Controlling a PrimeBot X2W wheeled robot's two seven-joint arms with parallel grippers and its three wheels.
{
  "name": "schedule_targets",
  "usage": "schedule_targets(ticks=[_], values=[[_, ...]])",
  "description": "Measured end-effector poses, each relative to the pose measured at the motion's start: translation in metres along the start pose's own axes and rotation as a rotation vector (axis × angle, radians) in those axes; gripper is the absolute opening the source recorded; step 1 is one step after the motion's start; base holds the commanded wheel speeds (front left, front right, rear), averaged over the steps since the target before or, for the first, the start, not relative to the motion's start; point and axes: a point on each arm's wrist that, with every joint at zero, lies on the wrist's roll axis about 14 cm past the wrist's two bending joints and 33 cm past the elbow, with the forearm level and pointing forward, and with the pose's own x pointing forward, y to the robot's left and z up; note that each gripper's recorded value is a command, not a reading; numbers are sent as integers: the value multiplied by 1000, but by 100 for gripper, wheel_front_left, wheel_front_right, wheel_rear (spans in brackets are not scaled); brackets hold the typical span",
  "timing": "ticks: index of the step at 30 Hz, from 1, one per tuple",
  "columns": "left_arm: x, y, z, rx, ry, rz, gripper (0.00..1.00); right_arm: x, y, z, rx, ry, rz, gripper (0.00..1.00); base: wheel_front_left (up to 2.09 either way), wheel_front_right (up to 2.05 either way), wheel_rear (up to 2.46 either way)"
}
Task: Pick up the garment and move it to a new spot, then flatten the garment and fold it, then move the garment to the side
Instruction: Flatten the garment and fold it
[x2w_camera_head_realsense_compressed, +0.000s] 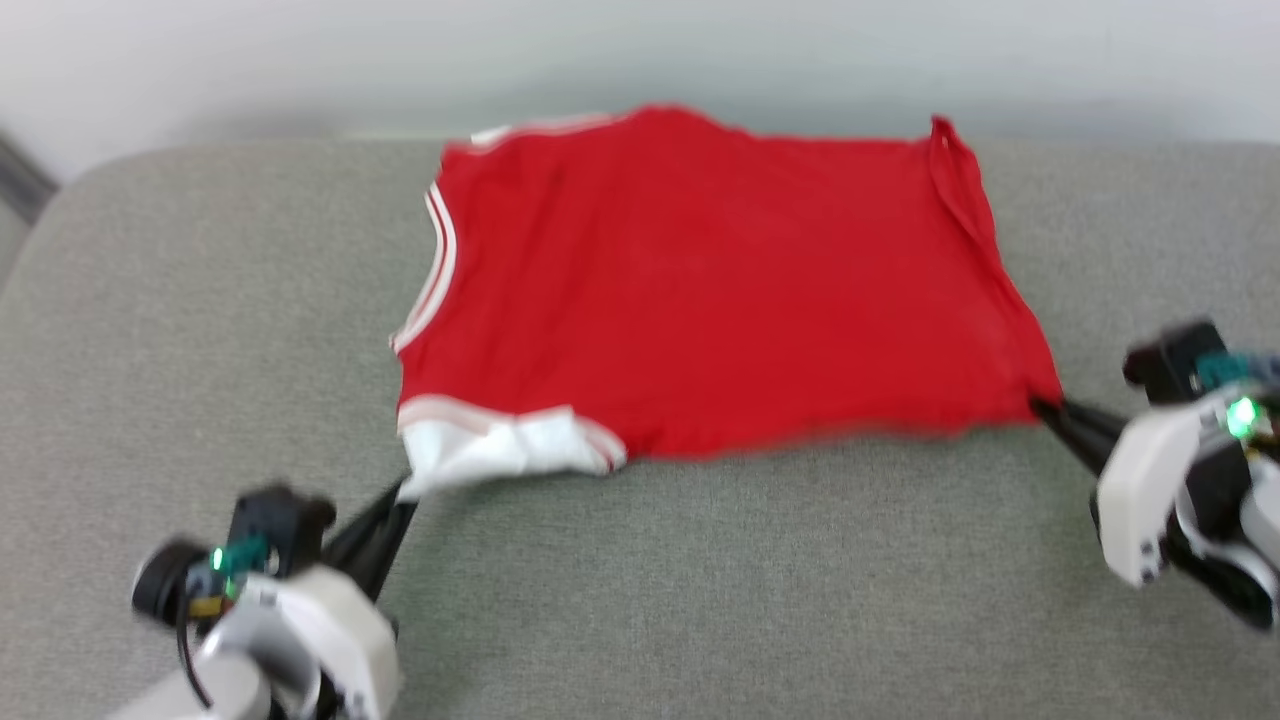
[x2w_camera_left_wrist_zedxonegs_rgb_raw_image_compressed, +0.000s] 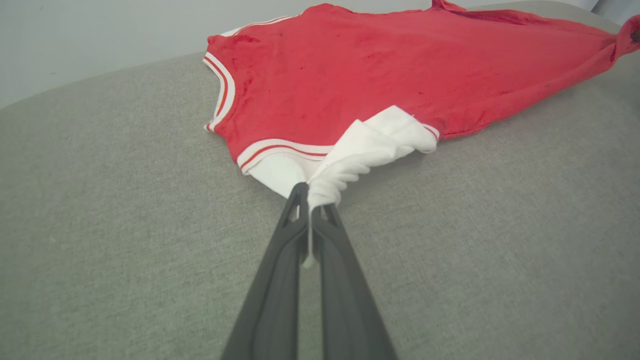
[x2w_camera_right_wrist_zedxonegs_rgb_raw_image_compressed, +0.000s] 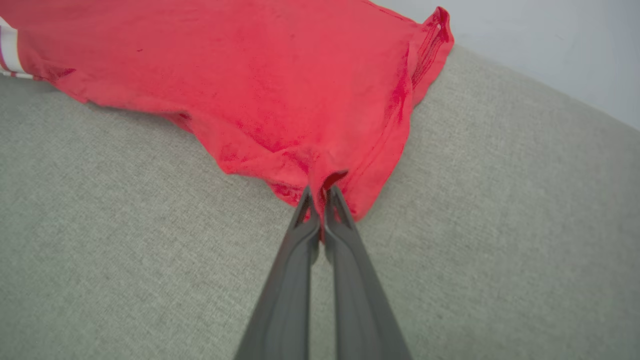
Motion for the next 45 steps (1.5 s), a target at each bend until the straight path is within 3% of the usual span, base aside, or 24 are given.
schedule_targets(ticks=[12,21,29,38,45], values=[[-95,-43,-71,-176,178,52,0,-73,21,-75,80,119,9,0,0,0,0],[-122,-61,-97,-263,246,79,0,-108,34,-111,144,202,4,0,0,0,0],[-96,-36,-66,-157,143,82,0,-96,28,-81,163,110,-24,0,0,0,0],[-30,-5,-5,-1,17,36,0,-73,10,-43,158,34,-55,0,0,0,0],[23,16,15,84,23,-3,0,-48,-5,-27,170,27,-70,0,0,0,0]])
